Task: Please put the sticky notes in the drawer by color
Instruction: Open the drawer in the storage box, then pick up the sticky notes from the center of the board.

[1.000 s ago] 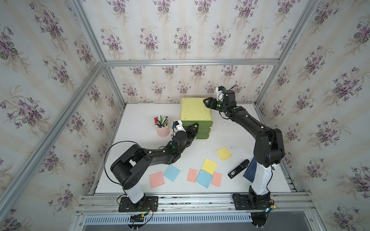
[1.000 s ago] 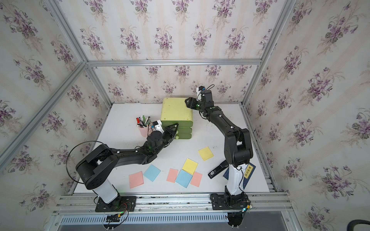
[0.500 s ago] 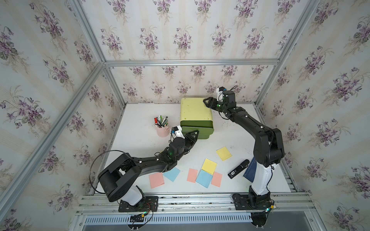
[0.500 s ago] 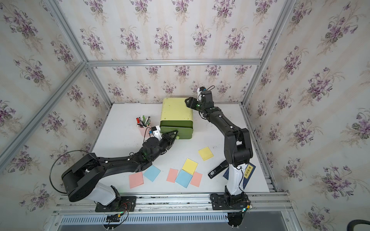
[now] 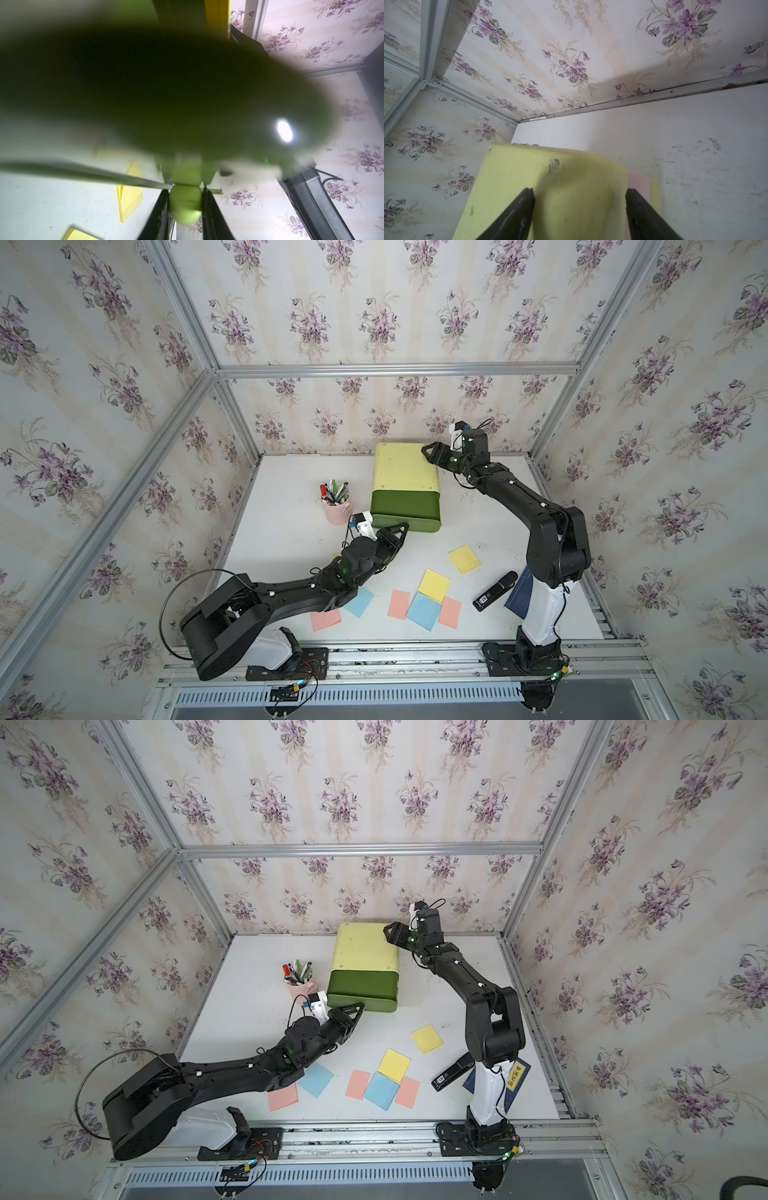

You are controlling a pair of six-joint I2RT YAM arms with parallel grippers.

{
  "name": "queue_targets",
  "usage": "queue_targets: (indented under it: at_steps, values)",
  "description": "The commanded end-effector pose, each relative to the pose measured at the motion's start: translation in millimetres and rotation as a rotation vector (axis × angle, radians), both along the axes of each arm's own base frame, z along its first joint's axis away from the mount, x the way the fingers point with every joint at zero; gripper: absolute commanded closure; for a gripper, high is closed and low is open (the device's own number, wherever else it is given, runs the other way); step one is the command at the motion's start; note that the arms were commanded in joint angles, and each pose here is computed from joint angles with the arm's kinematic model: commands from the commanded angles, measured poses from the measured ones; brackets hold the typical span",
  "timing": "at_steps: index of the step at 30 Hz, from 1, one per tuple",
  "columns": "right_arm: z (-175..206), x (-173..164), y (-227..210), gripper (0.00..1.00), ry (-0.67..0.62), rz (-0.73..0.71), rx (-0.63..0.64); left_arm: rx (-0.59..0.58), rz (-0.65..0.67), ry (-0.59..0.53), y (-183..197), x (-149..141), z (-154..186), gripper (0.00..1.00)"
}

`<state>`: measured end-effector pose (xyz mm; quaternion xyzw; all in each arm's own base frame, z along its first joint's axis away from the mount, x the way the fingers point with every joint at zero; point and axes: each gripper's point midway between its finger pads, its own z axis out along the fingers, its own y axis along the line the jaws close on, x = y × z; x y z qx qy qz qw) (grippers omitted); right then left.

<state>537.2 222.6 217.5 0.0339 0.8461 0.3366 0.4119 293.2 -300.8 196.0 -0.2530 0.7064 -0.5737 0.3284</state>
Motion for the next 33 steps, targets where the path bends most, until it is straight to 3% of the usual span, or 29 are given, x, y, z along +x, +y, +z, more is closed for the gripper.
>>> queue_targets:
  at_steps: [1, 8, 12, 18, 26, 30, 33]
  values:
    - [-38.5, -14.4, -13.7, 0.27, 0.145, -0.040, -0.088, 0.040, -0.061, 0.025, -6.7, -8.7, -11.5, 0.66]
    - [-31.4, -13.5, -15.0, 0.27, 0.138, -0.042, -0.096, 0.037, -0.063, 0.031, -3.9, -12.4, -17.4, 0.59]
    - [-22.7, -12.7, -14.8, 0.27, 0.120, -0.045, -0.088, 0.061, -0.071, 0.010, 0.0, -16.4, -10.7, 0.34]
    - [15.2, -4.1, -13.5, 0.23, 0.066, -0.039, -0.101, 0.163, -0.053, 0.007, 20.2, -26.4, -5.8, 0.22]
    - [46.9, -11.9, -28.4, 0.18, 0.003, -0.039, -0.136, 0.356, -0.088, -0.006, 59.1, -52.0, -4.9, 0.20]
    - [54.2, -32.8, -38.7, 0.19, -0.016, -0.026, -0.165, 0.420, -0.084, 0.016, 86.6, -65.7, -7.9, 0.20]
    - [50.4, -57.0, -42.9, 0.20, -0.017, 0.005, -0.188, 0.578, -0.087, 0.024, 116.9, -73.3, -11.8, 0.17]
